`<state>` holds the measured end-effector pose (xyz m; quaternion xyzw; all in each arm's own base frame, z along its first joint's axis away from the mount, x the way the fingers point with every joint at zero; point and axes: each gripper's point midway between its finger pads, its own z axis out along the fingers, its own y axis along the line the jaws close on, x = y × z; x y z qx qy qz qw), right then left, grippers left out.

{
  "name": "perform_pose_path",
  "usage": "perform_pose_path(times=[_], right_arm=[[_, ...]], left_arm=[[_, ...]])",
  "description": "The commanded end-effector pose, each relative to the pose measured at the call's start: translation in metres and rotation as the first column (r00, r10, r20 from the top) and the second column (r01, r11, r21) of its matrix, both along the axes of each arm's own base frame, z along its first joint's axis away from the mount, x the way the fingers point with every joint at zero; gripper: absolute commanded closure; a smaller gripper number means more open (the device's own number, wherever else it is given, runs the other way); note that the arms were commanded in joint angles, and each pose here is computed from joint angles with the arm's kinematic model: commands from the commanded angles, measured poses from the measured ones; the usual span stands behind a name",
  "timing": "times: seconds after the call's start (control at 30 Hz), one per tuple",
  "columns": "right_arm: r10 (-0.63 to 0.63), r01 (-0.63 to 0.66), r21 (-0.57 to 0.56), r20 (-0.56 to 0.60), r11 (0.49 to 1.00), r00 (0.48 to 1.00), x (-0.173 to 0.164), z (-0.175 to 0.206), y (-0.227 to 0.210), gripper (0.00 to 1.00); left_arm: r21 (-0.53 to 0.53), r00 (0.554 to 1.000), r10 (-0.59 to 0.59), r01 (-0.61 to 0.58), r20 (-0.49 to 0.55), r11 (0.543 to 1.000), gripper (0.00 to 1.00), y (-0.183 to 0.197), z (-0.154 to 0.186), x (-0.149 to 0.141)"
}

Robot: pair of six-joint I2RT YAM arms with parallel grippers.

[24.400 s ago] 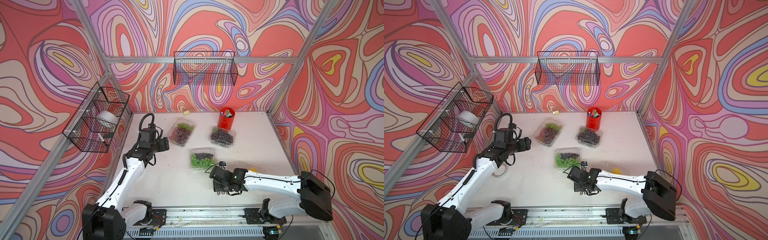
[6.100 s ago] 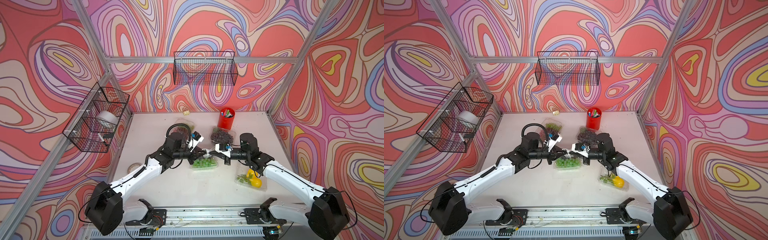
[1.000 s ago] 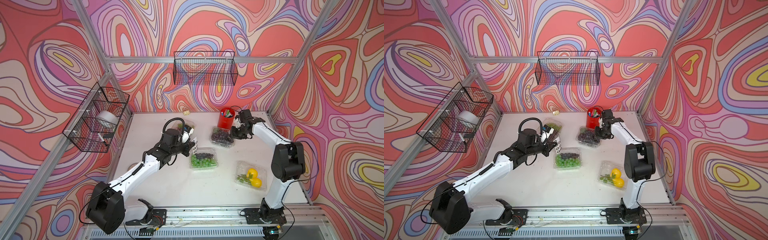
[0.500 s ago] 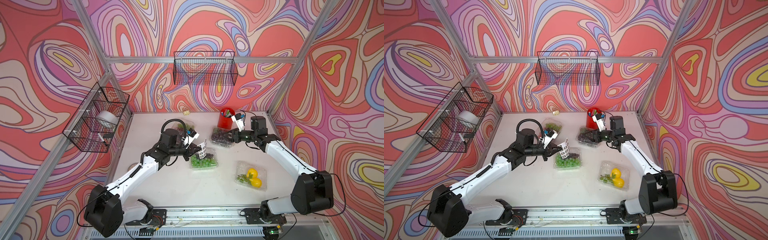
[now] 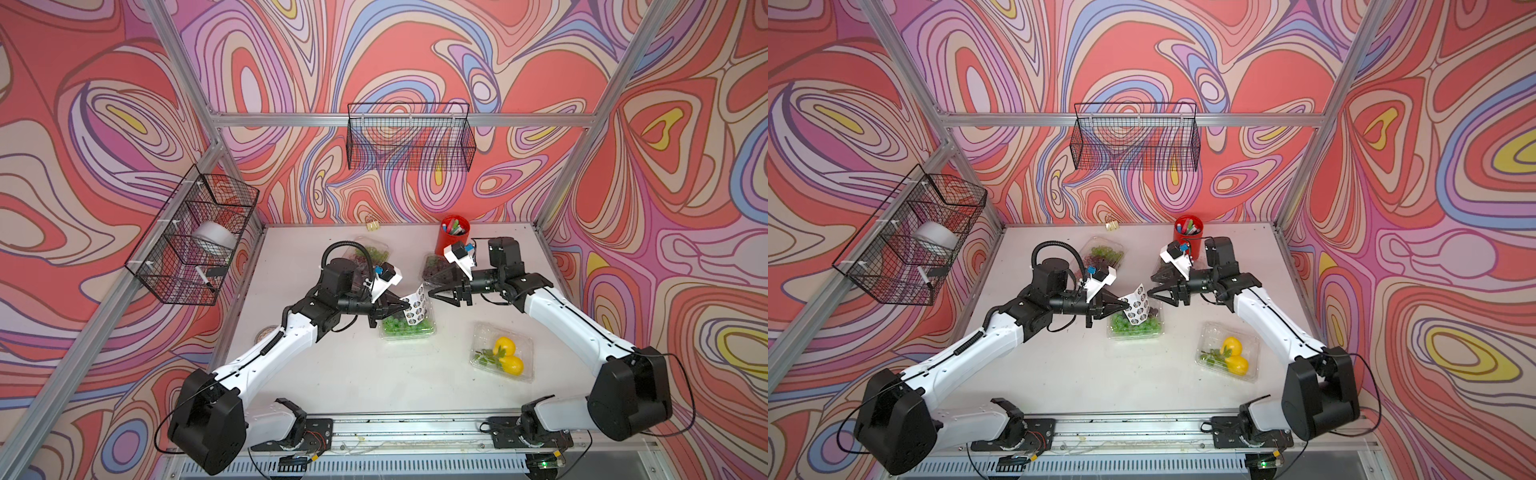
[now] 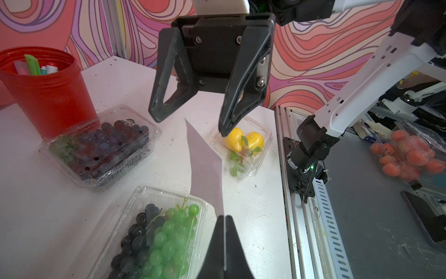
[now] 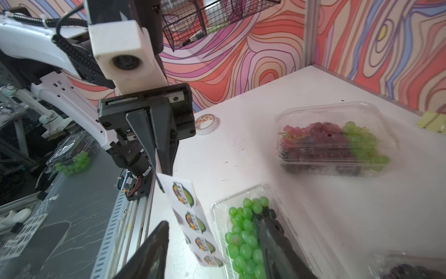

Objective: Label fruit boxes
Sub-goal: Adjust the label sticker.

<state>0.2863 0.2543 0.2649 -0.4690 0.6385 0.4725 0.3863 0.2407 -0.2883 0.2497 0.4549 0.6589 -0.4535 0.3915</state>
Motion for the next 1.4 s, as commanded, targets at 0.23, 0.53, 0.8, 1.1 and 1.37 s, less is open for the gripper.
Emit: perform_pose_path(times=[0.23, 0.53, 0.8, 1.1, 1.37], right_arm=[[0.152, -0.151, 0.041, -0.024, 0.988, 0.988, -0.018, -0.002, 0.007, 0.51], [0.215, -0.212, 0.083, -0.023, 0.974, 0.976, -0.024, 0.002, 0.009, 0.64], [0.228, -0.224, 0.097, -0.024, 0.970, 0.973, -0.024, 0.003, 0.010, 0.69], [0.239, -0.237, 0.104, -0.014, 0.966, 0.971, -0.026, 0.004, 0.009, 0.88], [0.243, -0.243, 0.109, 0.020, 0.964, 0.970, -0.025, 0.011, 0.010, 1.00]], left_arm=[[-0.028, 0.998, -0.035, 0.036, 0.042, 0.999, 1.00, 0.000, 0.007, -0.005], [-0.018, 0.998, -0.035, 0.036, 0.051, 0.999, 1.00, -0.001, 0.006, -0.005], [-0.017, 0.998, -0.032, 0.033, 0.057, 0.999, 1.00, -0.002, 0.007, -0.005], [-0.013, 0.998, -0.020, 0.021, 0.054, 1.000, 1.00, -0.005, 0.007, -0.002], [-0.017, 0.999, -0.004, 0.004, 0.040, 1.000, 0.84, -0.004, -0.001, -0.001]])
